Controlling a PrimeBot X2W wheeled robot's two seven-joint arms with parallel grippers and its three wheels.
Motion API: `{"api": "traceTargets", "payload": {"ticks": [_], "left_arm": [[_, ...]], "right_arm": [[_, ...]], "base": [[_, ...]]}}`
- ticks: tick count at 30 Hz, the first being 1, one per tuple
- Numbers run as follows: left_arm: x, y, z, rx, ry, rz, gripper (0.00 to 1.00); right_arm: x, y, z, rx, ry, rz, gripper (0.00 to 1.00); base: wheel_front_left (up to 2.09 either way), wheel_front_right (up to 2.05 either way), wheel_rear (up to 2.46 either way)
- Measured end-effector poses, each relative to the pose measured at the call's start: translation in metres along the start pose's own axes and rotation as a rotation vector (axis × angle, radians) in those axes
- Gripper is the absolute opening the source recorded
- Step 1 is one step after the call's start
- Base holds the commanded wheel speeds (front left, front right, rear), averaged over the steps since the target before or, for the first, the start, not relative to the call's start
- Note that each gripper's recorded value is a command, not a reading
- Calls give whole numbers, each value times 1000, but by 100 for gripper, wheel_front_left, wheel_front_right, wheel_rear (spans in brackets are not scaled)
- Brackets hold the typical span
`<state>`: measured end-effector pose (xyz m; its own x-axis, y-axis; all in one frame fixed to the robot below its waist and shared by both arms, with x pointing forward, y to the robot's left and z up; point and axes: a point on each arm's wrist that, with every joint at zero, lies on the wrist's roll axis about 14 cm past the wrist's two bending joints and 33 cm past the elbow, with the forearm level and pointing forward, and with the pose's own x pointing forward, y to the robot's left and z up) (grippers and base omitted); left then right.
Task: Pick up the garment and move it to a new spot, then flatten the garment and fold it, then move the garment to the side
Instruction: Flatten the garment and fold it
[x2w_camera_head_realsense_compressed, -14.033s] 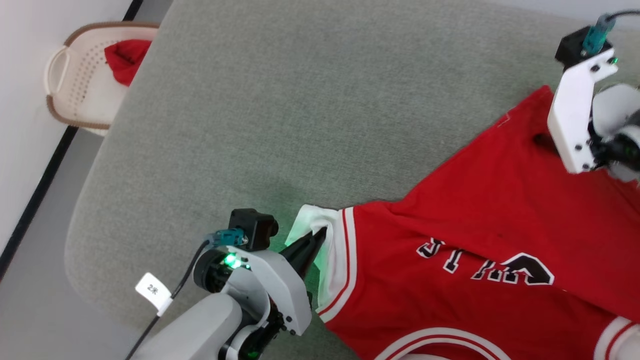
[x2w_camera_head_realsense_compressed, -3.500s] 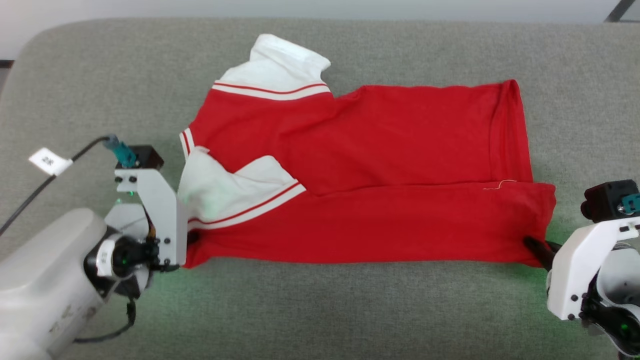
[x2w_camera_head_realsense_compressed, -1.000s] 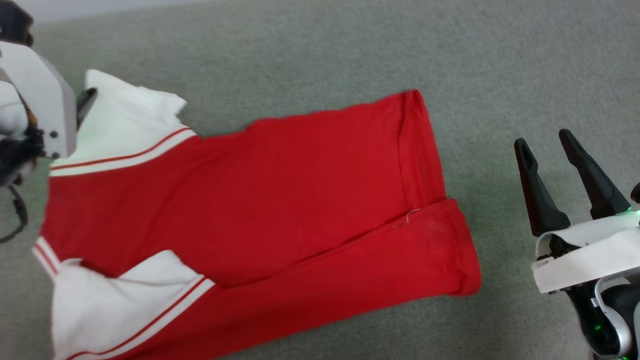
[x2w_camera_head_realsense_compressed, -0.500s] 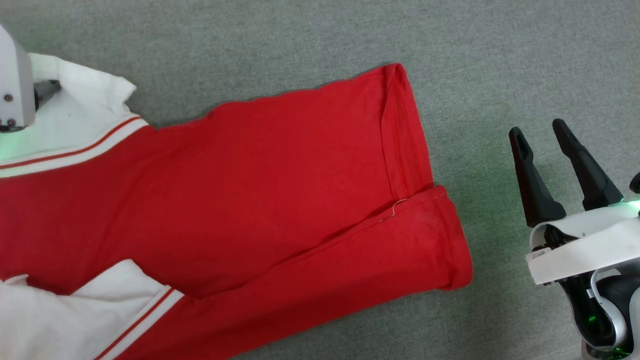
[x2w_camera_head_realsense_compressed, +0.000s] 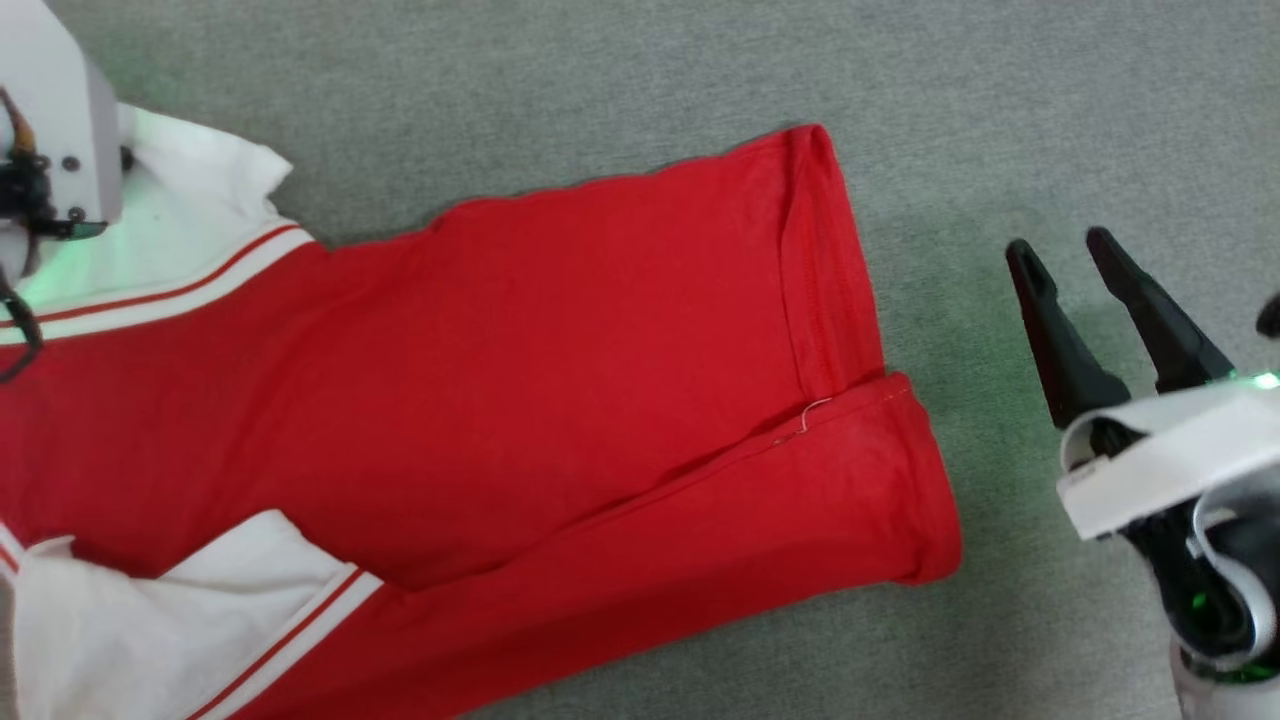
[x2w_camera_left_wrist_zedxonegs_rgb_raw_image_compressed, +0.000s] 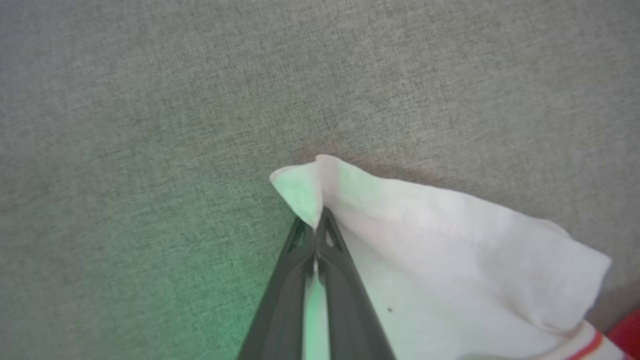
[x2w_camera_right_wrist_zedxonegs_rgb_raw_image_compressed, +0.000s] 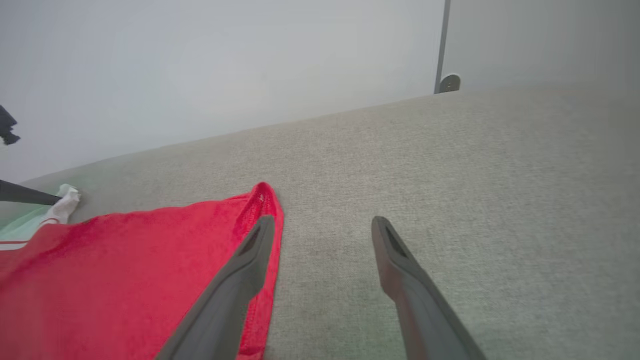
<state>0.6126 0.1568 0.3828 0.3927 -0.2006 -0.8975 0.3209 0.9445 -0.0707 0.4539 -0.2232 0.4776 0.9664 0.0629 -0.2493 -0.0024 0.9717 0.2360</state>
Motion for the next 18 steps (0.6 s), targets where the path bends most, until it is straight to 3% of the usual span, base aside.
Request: {"api": "traceTargets", "payload": {"ticks": [7,18], "left_arm": [[-3,-4,4,-10,-20,-9,0],[0,-7,10,-9,-51,-26,0]], "right_arm": [[41,20,2,-43,152,78,100],[100,37,-43,-160,496,115,100]], "base": [[0,0,0],[0,0,0]]}}
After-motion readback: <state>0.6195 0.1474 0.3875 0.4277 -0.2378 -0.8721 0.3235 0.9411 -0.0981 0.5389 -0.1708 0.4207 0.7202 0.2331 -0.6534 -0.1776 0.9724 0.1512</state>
